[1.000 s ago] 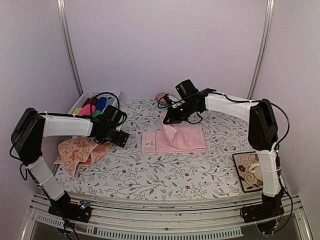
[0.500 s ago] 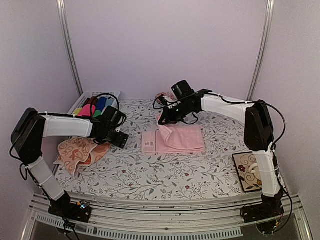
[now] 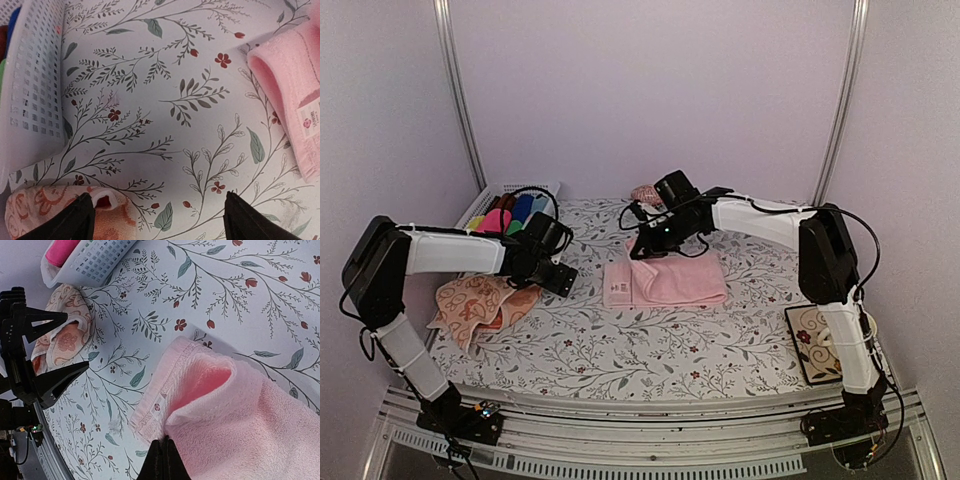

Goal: Roll the towels
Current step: Fold the towel at the center of the board.

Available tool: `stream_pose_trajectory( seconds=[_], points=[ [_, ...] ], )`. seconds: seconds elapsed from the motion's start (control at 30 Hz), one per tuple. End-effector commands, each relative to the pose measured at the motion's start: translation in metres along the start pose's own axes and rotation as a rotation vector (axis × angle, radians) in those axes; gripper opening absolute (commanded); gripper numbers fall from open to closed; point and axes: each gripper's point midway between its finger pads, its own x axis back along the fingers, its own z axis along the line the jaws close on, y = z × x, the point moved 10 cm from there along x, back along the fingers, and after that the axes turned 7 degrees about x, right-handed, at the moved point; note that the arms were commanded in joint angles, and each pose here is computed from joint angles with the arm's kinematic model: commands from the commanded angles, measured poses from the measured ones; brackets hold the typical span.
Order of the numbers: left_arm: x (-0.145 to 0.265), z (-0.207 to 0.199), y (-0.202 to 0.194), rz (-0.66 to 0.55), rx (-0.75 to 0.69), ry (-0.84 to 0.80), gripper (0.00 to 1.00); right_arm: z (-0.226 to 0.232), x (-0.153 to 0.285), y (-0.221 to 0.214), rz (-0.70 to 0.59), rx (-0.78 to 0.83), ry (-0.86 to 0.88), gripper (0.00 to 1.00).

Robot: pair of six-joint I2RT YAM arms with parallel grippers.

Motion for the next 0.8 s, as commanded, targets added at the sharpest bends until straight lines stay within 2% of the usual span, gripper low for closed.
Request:
stream_pose_trajectory(
  seconds=[0.0, 0.37, 0.43, 0.63, 0.77],
  points=[
    [0.005, 0.004, 0.006, -0.024, 0.019, -0.010, 0.89, -0.003, -0.020, 0.000, -0.013, 0.003, 0.011, 0.02],
    [0.006, 0.005, 0.003, -0.021, 0.023, -0.006, 0.89, 0.003, -0.033, -0.004, -0.010, 0.030, 0.055, 0.04],
    [0.006, 0.005, 0.002, -0.018, 0.023, -0.005, 0.90, 0.006, -0.034, -0.004, -0.013, 0.039, 0.071, 0.09],
    [0.008, 0.006, 0.002, -0.018, 0.023, 0.000, 0.90, 0.030, -0.018, 0.007, -0.048, 0.123, 0.152, 0.42],
    [0.006, 0.004, 0.005, -0.017, 0.026, 0.000, 0.90, 0.043, 0.010, 0.020, -0.099, 0.182, 0.141, 0.46]
  ],
)
